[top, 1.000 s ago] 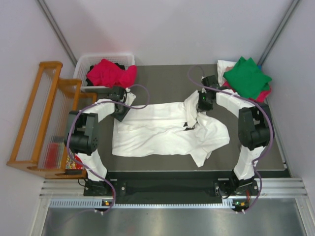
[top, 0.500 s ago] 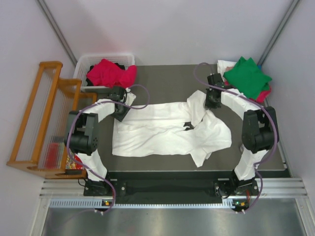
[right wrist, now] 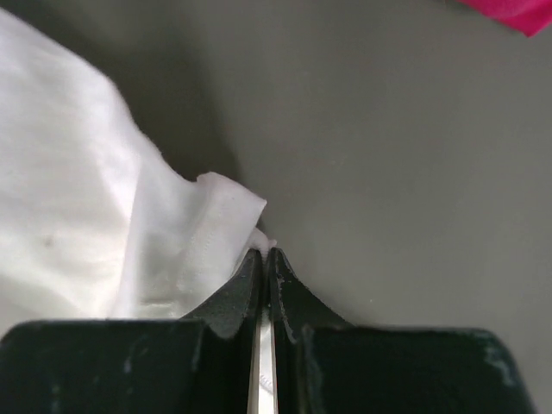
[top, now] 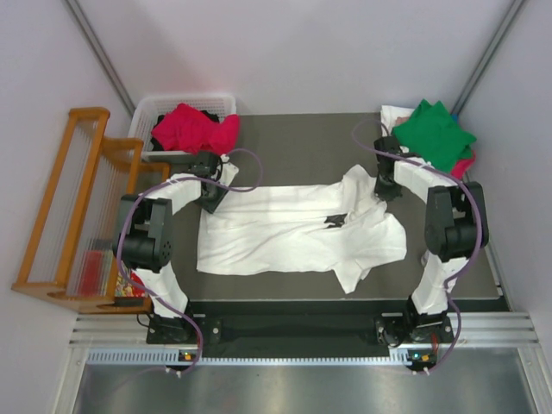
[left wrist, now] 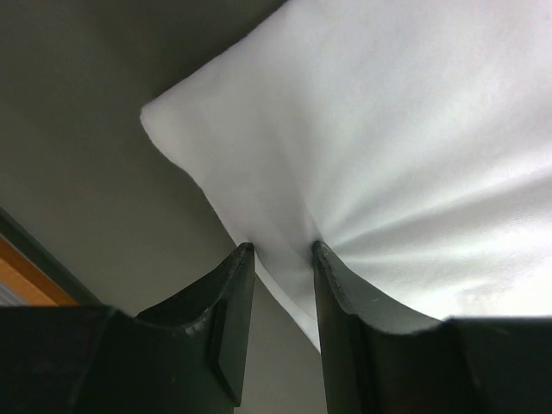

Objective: Fold and stack the t-shirts
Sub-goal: Fold the tshirt

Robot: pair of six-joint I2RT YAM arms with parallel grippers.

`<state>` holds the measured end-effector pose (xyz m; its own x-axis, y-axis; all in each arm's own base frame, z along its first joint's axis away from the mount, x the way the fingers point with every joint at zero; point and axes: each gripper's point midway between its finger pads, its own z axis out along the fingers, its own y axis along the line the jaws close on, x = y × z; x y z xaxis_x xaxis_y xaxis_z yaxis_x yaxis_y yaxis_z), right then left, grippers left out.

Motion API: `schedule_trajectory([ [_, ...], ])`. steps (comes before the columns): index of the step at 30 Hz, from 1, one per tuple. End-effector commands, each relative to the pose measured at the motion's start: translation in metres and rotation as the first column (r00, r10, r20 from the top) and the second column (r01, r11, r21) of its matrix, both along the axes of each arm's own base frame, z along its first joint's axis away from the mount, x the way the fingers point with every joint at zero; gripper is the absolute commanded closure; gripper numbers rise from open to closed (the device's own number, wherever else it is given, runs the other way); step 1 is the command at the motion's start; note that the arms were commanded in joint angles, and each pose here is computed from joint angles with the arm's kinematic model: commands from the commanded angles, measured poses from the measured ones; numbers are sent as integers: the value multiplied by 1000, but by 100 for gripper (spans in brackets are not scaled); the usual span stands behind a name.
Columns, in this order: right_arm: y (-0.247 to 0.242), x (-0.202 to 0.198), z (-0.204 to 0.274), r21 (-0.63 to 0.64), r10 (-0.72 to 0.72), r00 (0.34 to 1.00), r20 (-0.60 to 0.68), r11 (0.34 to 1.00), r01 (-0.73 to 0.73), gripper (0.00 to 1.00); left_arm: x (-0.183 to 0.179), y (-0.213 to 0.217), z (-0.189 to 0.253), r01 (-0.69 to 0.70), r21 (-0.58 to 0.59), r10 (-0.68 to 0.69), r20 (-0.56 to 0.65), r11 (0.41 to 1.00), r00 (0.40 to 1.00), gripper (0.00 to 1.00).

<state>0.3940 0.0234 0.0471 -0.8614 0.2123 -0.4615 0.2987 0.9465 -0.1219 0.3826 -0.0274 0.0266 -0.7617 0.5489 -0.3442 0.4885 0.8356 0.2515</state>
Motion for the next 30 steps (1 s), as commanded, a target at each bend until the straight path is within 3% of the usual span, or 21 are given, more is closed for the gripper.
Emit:
schedule_trajectory([
  [1,-40,3,-10,-70,-95,995,-16,993,93,100,-12,9,3,-1,35,2,-32,999,999,61],
  [13,-68,3,-43,-60,-170,981,-90,985,165,100,-13,10,1,4,37,-2,-37,999,999,62],
  [14,-68,2,-44,-65,-173,981,-94,984,167,89,-14,10,0,3,35,-2,-39,999,999,62],
  [15,-72,1,-41,-86,-188,978,-89,980,181,84,-13,10,1,4,36,-3,-36,999,999,62],
  [21,-106,-10,-17,-139,-300,953,-32,946,293,86,-15,8,-2,5,28,-3,-43,1000,999,62],
  [23,-109,-11,-5,-134,-316,949,0,940,313,72,-14,8,-2,3,24,-2,-42,1000,999,62],
  [26,-99,-14,10,-108,-296,954,40,948,299,62,-15,7,-3,0,19,0,-47,1000,999,62],
  [27,-93,-14,16,-99,-282,958,53,953,286,55,-15,7,-3,-2,19,2,-45,1000,999,62],
  [28,-86,-15,20,-89,-263,963,65,959,268,37,-16,7,-4,0,17,1,-48,1000,999,62],
  [30,-65,-20,32,-76,-215,972,95,972,222,26,-16,6,-3,0,15,1,-47,1000,999,62],
])
